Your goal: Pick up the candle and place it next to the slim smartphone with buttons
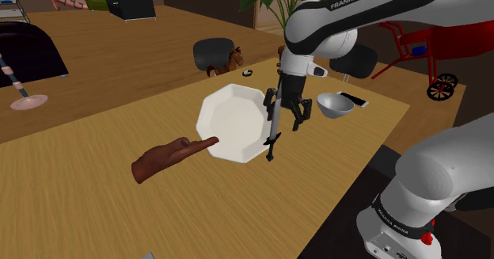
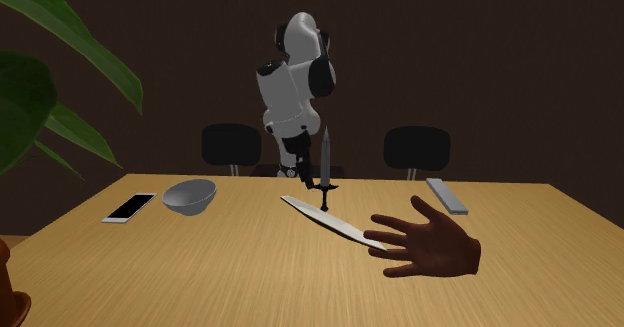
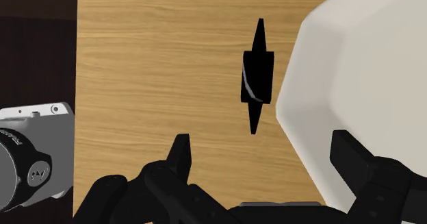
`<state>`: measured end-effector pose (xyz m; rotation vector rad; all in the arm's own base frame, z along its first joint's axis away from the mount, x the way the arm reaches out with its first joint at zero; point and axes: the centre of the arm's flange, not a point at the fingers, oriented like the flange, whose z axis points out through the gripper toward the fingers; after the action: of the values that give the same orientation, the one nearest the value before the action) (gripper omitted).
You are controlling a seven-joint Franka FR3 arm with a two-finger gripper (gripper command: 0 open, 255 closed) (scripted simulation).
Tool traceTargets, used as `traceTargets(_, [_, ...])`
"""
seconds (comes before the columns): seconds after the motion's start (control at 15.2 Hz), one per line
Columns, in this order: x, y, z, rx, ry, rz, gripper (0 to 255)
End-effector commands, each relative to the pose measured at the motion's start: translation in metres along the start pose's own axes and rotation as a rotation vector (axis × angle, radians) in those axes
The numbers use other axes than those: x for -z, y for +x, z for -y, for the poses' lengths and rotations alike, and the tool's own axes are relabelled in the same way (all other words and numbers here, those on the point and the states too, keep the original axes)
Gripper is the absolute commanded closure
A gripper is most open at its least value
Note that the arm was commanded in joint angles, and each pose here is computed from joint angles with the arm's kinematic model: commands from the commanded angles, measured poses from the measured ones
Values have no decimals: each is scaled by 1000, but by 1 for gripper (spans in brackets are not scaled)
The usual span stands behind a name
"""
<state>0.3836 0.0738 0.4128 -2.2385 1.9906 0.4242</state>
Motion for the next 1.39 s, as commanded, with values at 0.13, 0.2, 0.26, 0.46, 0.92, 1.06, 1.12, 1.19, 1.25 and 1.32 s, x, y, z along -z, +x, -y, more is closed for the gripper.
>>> traceTargets(0.13, [-22,-1,1,-17,1,4,0])
traceTargets(0.2, [-28,-1,1,-17,1,4,0])
traceTargets(0.26, [-36,-1,1,-17,1,4,0])
traceTargets(0.46, [-36,-1,1,-17,1,4,0])
traceTargets(0.92, [-36,-1,1,-17,1,4,255])
traceTargets(1.06, [-36,-1,1,-17,1,4,255])
traceTargets(1.12, [-36,-1,1,-17,1,4,255])
traceTargets(1.19, [-36,-1,1,-17,1,4,255])
traceTargets(1.25, [-36,-1,1,-17,1,4,255])
traceTargets(1.32, [-36,-1,1,-17,1,4,255])
